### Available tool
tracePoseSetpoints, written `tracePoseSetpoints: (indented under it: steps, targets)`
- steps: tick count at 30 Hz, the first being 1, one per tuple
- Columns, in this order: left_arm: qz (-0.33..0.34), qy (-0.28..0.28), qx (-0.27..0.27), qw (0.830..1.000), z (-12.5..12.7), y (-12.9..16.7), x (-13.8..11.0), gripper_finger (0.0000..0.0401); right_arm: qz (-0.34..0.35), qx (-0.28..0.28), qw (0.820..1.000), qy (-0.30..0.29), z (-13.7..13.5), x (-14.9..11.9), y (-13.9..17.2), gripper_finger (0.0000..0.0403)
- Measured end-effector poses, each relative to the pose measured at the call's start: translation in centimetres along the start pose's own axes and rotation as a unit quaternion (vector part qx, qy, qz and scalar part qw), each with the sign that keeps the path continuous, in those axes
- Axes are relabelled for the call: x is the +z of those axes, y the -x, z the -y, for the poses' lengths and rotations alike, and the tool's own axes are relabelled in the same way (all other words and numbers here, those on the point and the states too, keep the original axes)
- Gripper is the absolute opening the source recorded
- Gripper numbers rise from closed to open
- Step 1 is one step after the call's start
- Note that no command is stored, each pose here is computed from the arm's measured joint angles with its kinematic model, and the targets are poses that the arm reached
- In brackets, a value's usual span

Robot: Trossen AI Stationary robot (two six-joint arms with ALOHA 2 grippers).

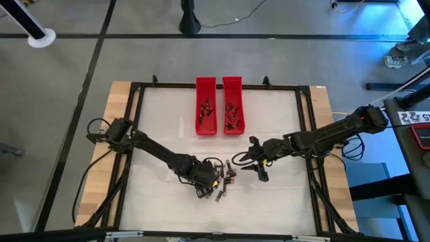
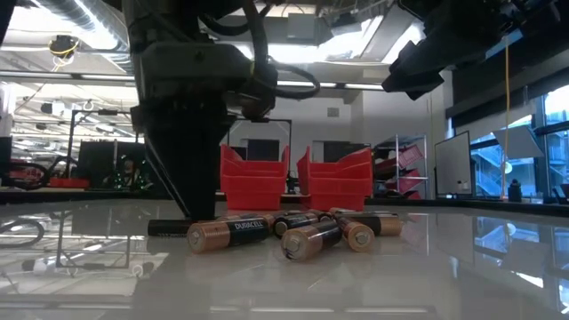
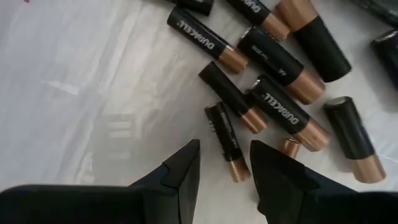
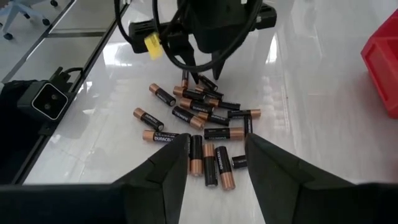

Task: Sort batteries
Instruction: Put the small black battery into the right red bin

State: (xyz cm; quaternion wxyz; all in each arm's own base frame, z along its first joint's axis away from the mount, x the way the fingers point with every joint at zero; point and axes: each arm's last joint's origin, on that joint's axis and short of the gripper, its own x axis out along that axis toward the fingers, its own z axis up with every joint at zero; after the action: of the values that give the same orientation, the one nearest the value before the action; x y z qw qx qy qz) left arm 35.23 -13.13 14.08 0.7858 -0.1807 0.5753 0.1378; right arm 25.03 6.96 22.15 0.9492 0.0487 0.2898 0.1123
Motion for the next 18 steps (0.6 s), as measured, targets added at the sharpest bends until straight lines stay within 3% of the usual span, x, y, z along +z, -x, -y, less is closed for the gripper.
tracePoseSetpoints:
  steps: [8, 18]
  targets:
    - [-0.011, -0.023, 0.018, 1.0, -0.06, -0.89, -0.36, 0.0124, 0.0, 0.0, 1.0, 0.0, 0.02, 0.0, 0.0, 0.0163]
    - [-0.014, -0.065, 0.038, 0.997, -0.34, -1.0, -0.54, 0.0014, 0.0, 0.0, 1.0, 0.0, 0.03, 0.0, 0.0, 0.0163]
